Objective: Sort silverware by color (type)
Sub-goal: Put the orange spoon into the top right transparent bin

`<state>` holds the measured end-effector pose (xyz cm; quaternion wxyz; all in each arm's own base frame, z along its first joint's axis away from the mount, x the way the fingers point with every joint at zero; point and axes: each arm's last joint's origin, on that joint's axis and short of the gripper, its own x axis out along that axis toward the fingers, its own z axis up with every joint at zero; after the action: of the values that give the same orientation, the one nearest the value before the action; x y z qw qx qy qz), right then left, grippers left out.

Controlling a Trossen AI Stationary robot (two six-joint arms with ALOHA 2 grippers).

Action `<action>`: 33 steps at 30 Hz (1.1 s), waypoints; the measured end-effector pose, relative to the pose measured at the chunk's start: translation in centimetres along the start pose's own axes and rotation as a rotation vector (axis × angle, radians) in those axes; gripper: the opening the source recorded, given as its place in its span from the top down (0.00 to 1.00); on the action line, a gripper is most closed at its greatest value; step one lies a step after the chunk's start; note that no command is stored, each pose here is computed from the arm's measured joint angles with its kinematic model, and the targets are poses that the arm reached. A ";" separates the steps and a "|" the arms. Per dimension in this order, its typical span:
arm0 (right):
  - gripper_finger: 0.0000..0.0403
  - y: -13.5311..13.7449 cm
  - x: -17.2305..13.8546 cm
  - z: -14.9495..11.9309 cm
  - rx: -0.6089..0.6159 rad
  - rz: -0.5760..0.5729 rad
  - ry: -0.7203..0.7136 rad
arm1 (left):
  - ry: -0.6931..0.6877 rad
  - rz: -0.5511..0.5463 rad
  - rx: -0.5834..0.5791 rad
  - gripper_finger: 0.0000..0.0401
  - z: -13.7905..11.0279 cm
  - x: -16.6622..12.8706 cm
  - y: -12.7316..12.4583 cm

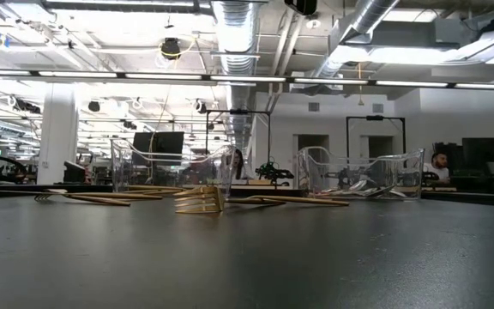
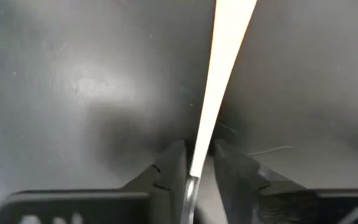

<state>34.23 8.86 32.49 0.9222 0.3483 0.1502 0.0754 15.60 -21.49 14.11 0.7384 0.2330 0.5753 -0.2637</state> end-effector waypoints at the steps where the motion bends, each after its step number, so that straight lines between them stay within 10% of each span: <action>1: 0.95 0.0 0.0 0.0 0.000 -0.001 -0.001 | 0.005 0.002 -0.014 0.86 -0.1 0.0 0.0; 16: 0.96 -0.6 -1.7 2.0 0.015 -0.100 -0.095 | 0.029 0.278 -0.337 0.99 -1.7 -2.6 3.3; 25: 0.86 -1.7 -6.3 2.5 0.006 -0.483 -0.148 | -0.203 0.465 -0.575 0.99 -2.1 -7.1 8.9; 33: 0.59 -3.3 -5.0 2.7 0.027 -0.515 -0.130 | -0.615 0.619 -0.802 0.99 -1.4 -11.3 16.4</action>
<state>30.49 3.50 33.33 0.9139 0.3150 0.1756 -0.1862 23.11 -6.85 25.43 0.9442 0.0054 0.2949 0.1464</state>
